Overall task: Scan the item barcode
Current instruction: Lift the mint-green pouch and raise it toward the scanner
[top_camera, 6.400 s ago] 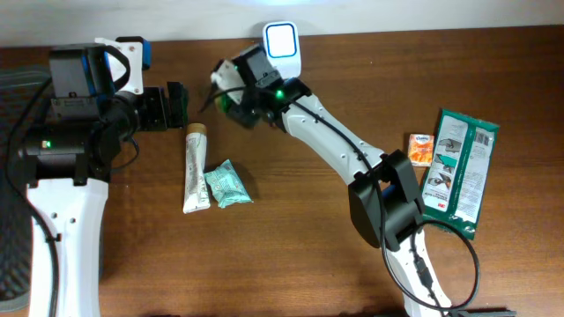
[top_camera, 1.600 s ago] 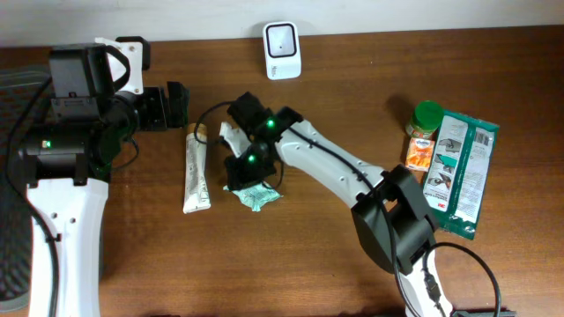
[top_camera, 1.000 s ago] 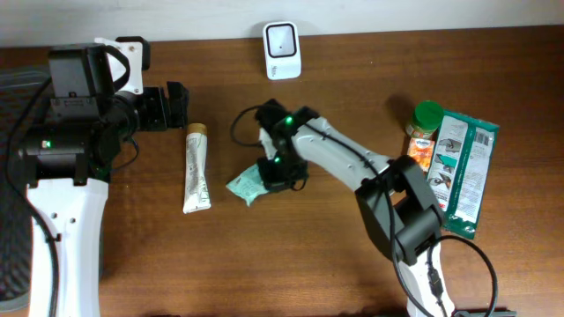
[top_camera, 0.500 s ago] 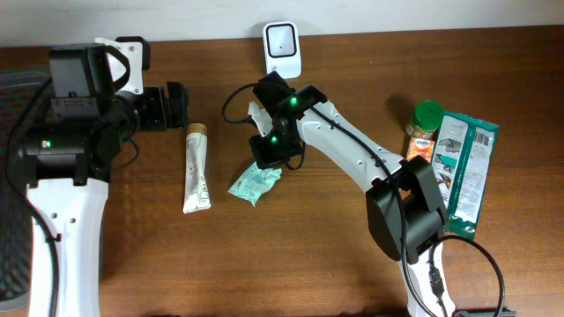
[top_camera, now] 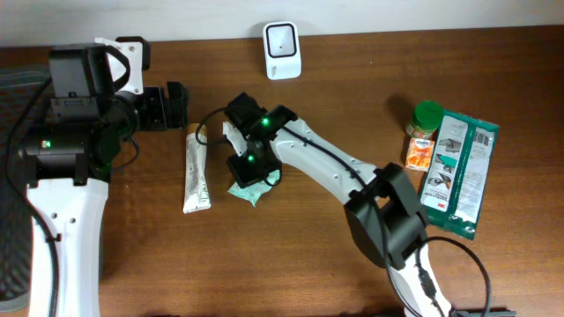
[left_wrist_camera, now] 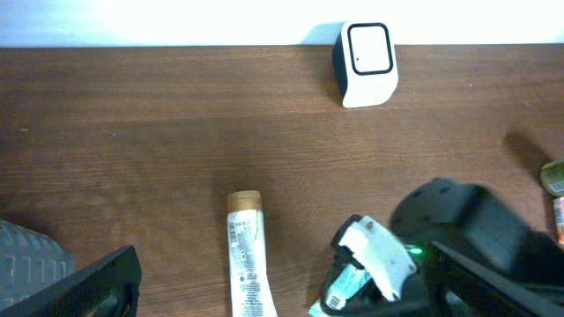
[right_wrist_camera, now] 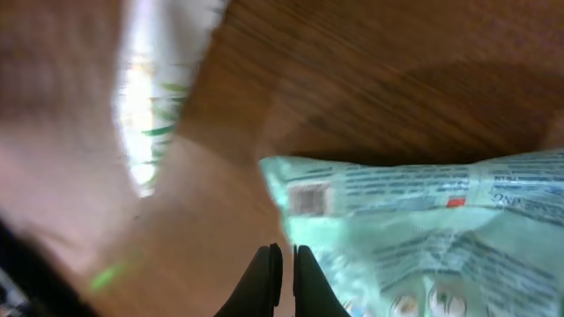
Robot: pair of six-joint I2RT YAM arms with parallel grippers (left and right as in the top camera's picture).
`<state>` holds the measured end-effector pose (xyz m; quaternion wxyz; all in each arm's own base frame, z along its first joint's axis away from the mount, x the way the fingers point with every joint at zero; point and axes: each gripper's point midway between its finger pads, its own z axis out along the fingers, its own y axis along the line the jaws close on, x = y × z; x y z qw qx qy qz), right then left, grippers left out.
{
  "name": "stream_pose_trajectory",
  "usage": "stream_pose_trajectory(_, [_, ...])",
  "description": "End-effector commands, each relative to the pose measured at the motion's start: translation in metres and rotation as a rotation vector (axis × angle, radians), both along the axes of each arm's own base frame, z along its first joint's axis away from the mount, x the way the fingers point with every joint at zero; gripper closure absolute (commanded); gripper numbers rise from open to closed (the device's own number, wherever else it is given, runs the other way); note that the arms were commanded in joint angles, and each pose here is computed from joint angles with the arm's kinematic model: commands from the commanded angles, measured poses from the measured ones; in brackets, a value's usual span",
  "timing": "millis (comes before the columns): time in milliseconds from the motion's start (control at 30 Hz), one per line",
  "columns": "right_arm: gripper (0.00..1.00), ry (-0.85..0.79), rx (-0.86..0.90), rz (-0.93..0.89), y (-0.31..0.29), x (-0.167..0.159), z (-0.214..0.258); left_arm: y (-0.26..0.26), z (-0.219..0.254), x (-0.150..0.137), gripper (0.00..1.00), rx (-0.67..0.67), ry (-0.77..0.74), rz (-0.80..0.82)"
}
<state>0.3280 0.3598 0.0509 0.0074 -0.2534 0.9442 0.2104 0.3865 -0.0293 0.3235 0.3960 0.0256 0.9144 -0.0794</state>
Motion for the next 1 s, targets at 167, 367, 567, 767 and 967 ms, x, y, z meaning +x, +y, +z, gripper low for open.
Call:
stream_pose_trajectory(167, [0.96,0.116,-0.186,-0.112,-0.04,0.0,-0.076,0.003,0.009,-0.001,0.01,0.011,-0.026,0.001])
stream_pose_trajectory(367, [0.82,0.105,-0.042,-0.082,-0.032,0.02,-0.035,0.003,0.009,-0.001,0.01,0.011,-0.026,0.001])
stream_pose_trajectory(567, [0.69,0.009,0.033,0.009,-0.05,0.051,0.037,0.003,0.009,-0.001,0.01,0.011,-0.026,0.001])
stream_pose_trajectory(767, [0.48,-0.052,0.09,0.06,-0.08,0.08,0.05,0.003,0.009,-0.001,0.01,0.011,-0.026,0.001])
stream_pose_trajectory(967, [0.48,0.036,0.187,0.131,-0.084,0.074,0.022,0.003,0.009,-0.001,0.01,0.011,-0.026,0.001])
